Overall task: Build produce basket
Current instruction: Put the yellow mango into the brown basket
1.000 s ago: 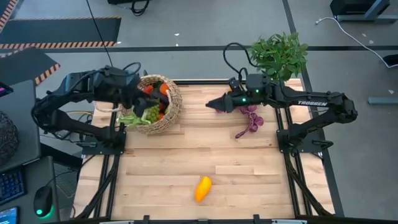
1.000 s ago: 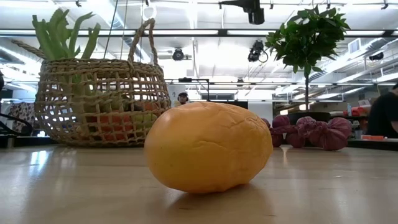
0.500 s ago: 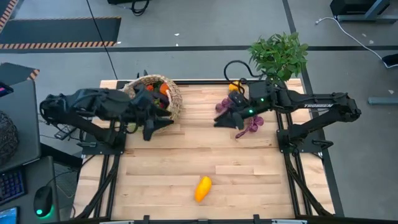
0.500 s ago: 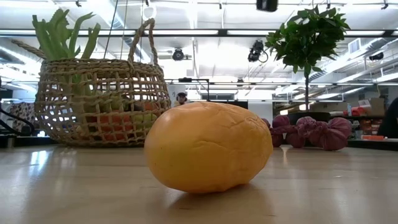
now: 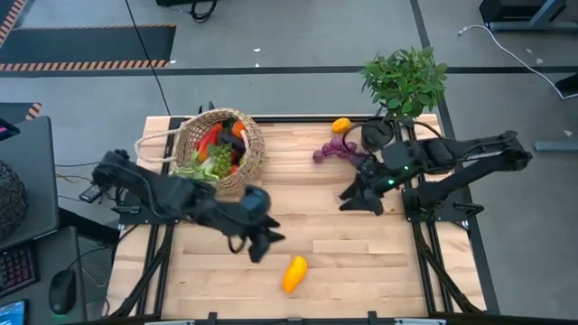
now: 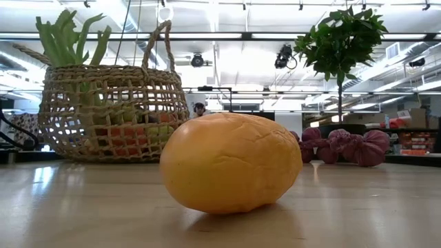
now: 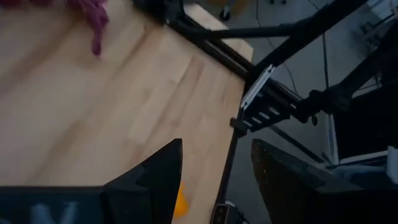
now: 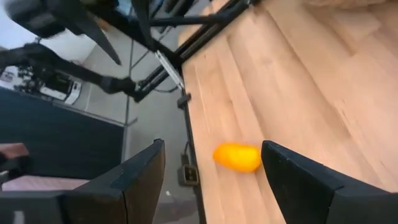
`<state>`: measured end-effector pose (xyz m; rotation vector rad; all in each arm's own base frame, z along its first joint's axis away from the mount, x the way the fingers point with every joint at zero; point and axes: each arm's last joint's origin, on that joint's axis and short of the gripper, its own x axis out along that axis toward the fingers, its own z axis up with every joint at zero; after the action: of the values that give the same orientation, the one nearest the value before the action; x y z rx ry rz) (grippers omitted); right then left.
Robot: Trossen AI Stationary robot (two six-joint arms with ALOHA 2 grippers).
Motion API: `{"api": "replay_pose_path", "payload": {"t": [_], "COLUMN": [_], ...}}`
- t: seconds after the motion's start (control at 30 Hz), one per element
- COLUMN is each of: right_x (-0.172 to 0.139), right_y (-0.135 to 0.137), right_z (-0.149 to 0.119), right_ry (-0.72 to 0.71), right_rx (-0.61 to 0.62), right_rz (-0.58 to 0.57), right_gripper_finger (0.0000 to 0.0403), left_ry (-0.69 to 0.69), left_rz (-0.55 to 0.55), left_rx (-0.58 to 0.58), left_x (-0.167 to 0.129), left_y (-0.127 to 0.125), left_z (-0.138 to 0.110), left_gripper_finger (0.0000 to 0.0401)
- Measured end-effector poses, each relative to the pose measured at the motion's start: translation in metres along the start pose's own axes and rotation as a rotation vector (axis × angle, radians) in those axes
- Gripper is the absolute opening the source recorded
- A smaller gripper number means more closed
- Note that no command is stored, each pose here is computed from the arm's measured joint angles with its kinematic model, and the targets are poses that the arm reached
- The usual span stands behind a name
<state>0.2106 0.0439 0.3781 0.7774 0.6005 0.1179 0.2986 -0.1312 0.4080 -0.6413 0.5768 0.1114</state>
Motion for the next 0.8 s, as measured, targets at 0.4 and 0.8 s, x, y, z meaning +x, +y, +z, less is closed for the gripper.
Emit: {"api": "replay_pose_path", "payload": {"t": [0.4,0.8], "right_x": [-0.013,-0.014], "right_y": [0.007,0.008], "right_z": [-0.021,-0.034], "right_ry": [0.066,0.152], "right_rx": [-0.031,-0.056], "right_rz": [-0.031,-0.06], "right_gripper_finger": [0.027,0.027], "left_ry": [0.304,0.391], "left_rz": [0.123,0.26], "left_rx": [-0.104,-0.265], "left_x": [0.105,0.159], "left_y": [0.001,0.02], "left_z": [-0.06,-0.088], "left_gripper_finger": [0.021,0.0287]}}
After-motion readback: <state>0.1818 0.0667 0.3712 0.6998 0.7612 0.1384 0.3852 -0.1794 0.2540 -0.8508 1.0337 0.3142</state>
